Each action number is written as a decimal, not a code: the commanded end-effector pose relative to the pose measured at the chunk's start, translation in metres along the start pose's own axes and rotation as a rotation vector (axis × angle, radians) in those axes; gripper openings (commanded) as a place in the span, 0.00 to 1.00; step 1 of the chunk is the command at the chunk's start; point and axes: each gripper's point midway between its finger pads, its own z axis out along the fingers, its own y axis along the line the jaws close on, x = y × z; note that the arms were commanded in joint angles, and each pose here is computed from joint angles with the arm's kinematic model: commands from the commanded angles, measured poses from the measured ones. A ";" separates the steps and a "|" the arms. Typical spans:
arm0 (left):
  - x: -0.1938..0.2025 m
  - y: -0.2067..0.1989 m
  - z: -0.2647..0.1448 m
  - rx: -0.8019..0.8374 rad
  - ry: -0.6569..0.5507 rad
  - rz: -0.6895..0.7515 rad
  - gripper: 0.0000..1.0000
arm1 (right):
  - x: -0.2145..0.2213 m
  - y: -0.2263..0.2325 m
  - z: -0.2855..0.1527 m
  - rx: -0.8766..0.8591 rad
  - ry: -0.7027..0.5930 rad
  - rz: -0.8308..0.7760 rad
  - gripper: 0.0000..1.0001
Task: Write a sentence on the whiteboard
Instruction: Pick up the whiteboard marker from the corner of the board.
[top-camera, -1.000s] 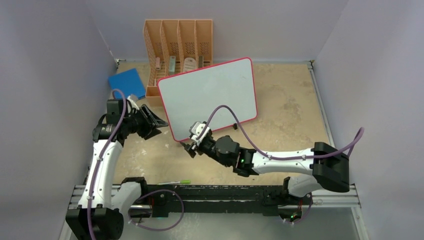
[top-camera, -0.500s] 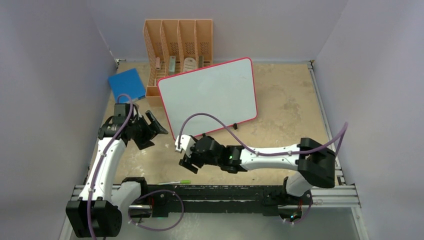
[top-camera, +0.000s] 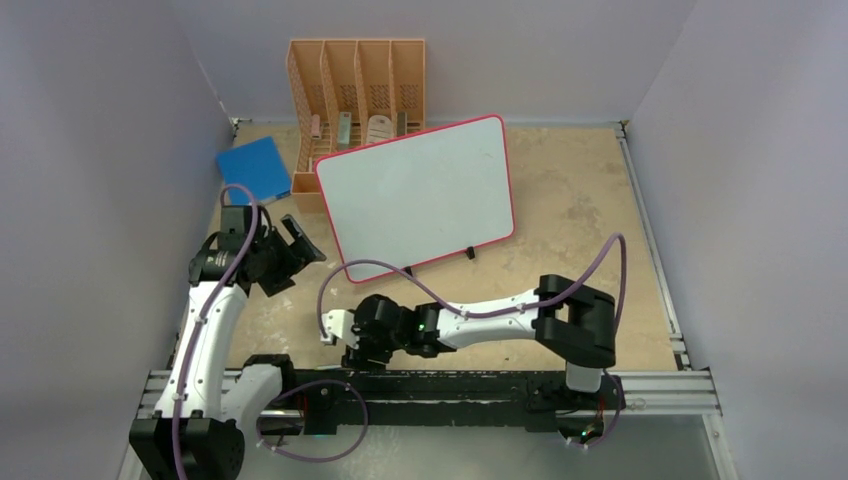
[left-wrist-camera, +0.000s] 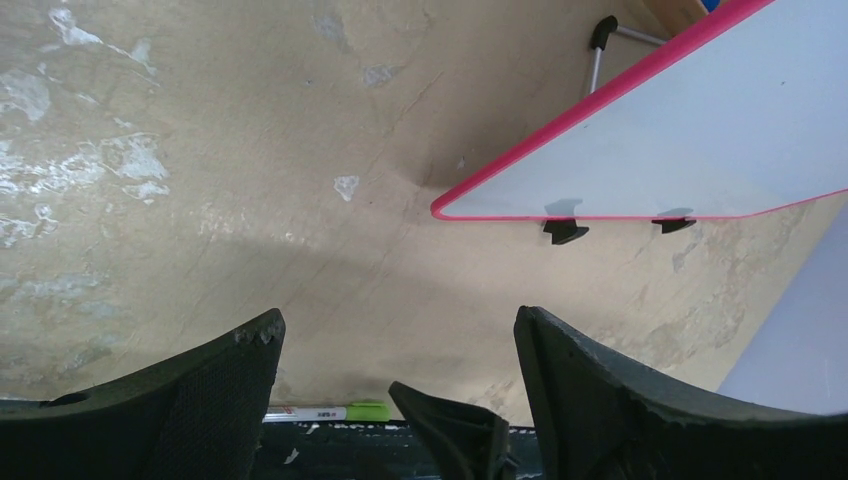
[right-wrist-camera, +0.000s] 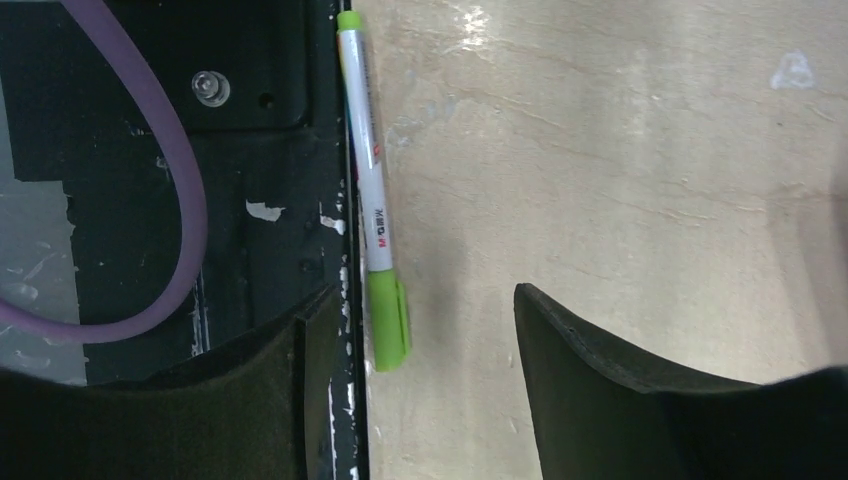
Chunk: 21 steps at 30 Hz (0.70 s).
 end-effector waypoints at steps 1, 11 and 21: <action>-0.016 -0.009 -0.016 0.022 -0.086 0.028 0.84 | -0.011 0.008 0.004 -0.034 0.012 -0.040 0.66; -0.019 -0.013 -0.020 0.036 -0.096 0.037 0.84 | 0.005 0.002 0.019 0.012 0.085 -0.053 0.53; -0.016 -0.018 -0.018 0.065 -0.071 0.043 0.83 | 0.032 -0.005 0.025 0.059 0.185 -0.012 0.23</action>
